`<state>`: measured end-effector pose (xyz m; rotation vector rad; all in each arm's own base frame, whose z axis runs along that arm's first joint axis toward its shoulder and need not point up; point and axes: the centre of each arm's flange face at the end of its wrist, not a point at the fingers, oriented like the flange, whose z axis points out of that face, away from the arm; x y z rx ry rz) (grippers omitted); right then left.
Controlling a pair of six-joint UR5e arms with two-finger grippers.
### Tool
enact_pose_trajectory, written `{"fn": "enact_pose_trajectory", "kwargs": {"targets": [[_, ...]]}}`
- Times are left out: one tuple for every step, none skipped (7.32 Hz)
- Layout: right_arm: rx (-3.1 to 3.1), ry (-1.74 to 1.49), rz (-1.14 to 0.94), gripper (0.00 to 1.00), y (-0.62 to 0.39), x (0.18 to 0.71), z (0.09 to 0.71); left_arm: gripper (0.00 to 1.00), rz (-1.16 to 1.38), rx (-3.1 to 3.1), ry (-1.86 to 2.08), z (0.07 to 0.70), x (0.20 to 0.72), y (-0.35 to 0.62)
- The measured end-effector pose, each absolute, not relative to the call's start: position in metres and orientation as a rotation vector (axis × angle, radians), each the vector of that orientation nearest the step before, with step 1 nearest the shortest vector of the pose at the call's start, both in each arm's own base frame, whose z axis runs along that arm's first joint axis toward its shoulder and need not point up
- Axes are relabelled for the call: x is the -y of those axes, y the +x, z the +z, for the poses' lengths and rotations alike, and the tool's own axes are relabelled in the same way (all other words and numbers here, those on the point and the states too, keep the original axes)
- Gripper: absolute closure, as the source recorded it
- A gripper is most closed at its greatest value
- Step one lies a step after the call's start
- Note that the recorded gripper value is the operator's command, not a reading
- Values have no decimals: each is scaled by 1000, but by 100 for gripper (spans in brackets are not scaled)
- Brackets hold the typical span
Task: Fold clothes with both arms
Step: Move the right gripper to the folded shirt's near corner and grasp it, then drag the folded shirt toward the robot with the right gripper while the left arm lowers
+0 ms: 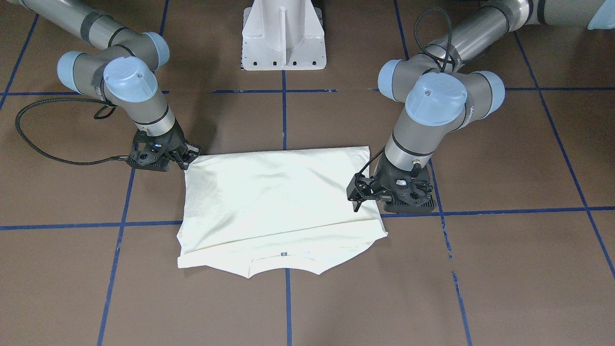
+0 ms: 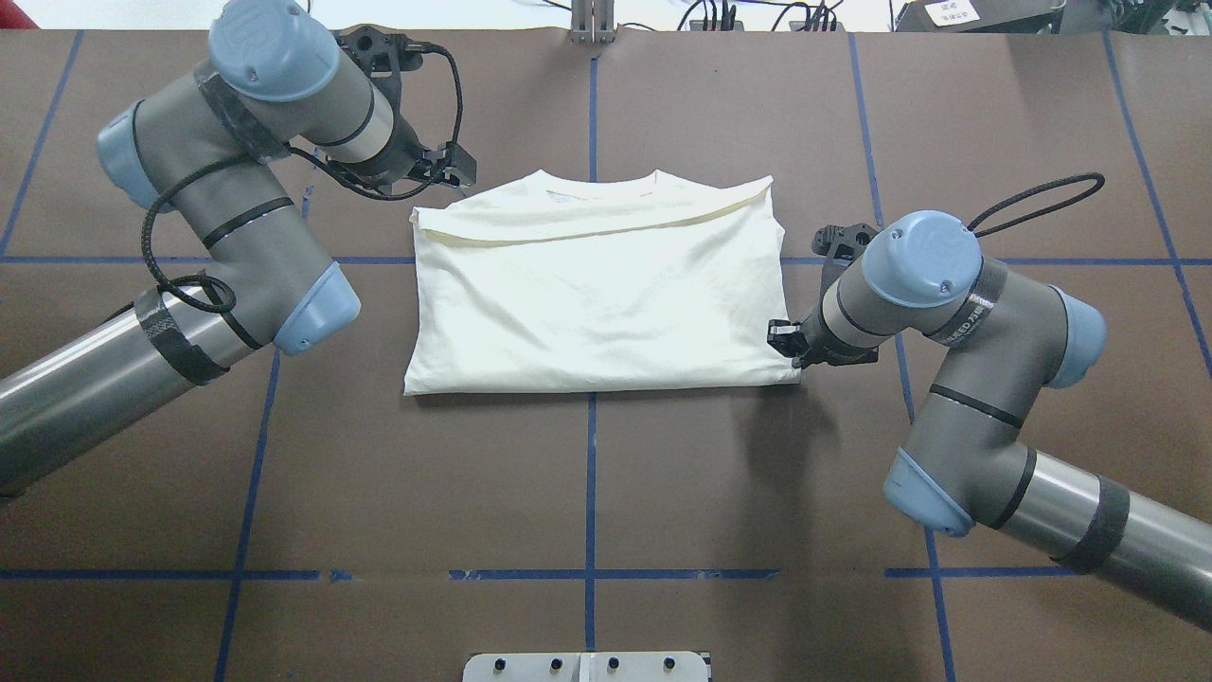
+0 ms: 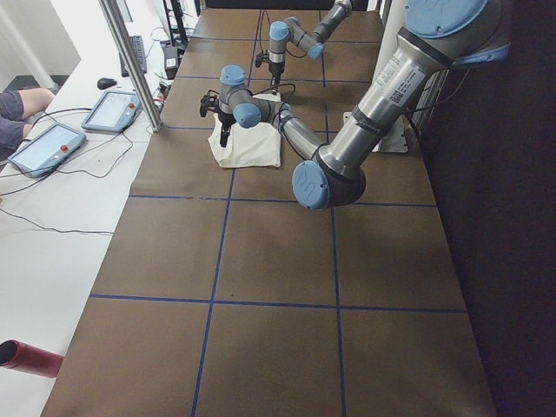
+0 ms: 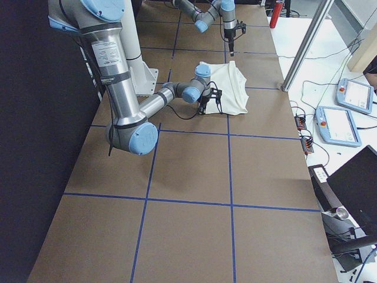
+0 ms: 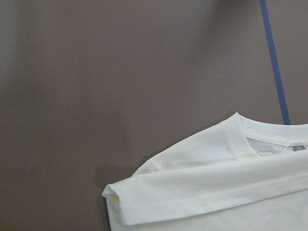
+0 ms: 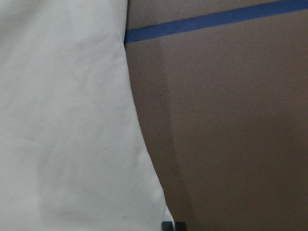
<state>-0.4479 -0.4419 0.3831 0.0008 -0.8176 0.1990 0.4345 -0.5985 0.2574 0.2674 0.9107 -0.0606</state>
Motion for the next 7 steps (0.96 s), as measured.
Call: {"fn": "enact_pose_trajectory", "kwargs": {"targets": [[836,-7,187,100,-434,428,381,0,-60,-911,267,257,598,435],[851,-22,169,100,-418,403,381,0,-60,-911,268,257,598,435],[856,-49,139,100,-404,366,385,0,-61,-910,269,257,598,435],[856,-87,107,100,-394,323,387,0,-61,-909,270,257,598,435],[860,-136,72,100,-394,278,382,0,-61,-910,272,256,598,434],[865,-189,39,3,-400,236,373,0,-61,-912,275,255,597,433],[868,-233,9,0,-409,204,365,0,-59,-915,277,253,596,433]]}}
